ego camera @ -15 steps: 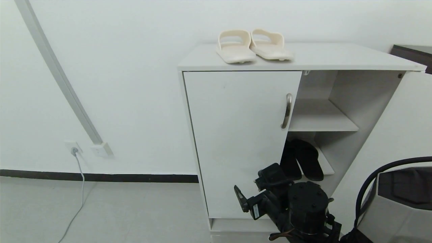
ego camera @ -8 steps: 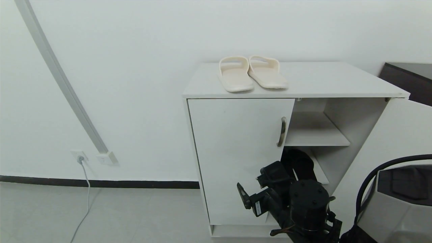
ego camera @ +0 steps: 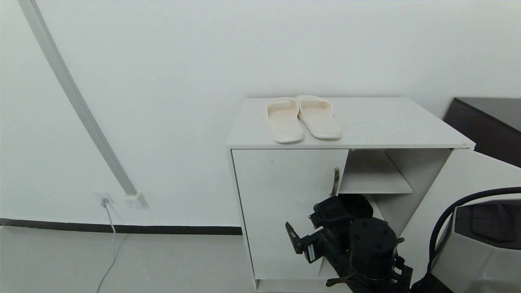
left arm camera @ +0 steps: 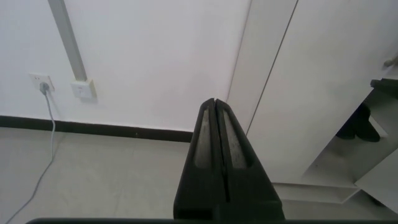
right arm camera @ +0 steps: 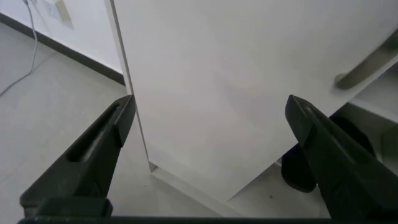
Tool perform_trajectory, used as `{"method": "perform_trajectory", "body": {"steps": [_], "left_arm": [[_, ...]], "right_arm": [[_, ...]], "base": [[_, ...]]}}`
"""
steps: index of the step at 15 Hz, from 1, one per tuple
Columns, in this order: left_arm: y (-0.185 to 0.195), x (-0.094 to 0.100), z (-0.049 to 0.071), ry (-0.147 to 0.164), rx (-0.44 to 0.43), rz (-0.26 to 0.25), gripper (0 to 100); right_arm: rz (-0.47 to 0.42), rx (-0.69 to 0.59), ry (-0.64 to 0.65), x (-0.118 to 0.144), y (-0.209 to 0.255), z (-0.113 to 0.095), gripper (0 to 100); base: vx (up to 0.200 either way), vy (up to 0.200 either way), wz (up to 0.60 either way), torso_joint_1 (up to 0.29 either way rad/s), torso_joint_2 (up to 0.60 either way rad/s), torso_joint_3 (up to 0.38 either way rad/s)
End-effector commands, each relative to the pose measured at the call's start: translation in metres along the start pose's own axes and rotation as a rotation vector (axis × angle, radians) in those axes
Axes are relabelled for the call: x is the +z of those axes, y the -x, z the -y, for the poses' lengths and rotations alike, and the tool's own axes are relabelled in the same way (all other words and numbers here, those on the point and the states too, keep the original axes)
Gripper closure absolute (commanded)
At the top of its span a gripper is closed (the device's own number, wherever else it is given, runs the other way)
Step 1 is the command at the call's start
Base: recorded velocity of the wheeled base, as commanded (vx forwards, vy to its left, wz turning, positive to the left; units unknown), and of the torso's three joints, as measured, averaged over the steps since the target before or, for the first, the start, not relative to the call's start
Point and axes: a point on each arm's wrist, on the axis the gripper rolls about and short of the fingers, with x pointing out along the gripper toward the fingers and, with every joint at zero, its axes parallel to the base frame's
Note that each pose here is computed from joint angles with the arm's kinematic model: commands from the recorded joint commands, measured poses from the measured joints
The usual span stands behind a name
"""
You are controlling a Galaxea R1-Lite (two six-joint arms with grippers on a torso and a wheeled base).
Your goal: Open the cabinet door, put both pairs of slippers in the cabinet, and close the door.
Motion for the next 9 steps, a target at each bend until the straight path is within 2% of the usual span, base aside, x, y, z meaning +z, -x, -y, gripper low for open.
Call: {"method": "perform_trajectory", "body": {"steps": [1,9], "left_arm": [[0.0,0.0,0.0,0.0,0.0,0.0,100],[0.0,0.0,0.0,0.0,0.0,0.0,100]], "right_arm": [[-0.001,0.001,0.001,-0.0007,0.0,-0.0001,0],[-0.004,0.001,0.002,-0.0016,-0.0002,-0.0003,0]], "base": [[0.0,0.0,0.0,0.203,-0.52,-0.315],[0.0,0.0,0.0,0.232,-0.55,-0.319]]}}
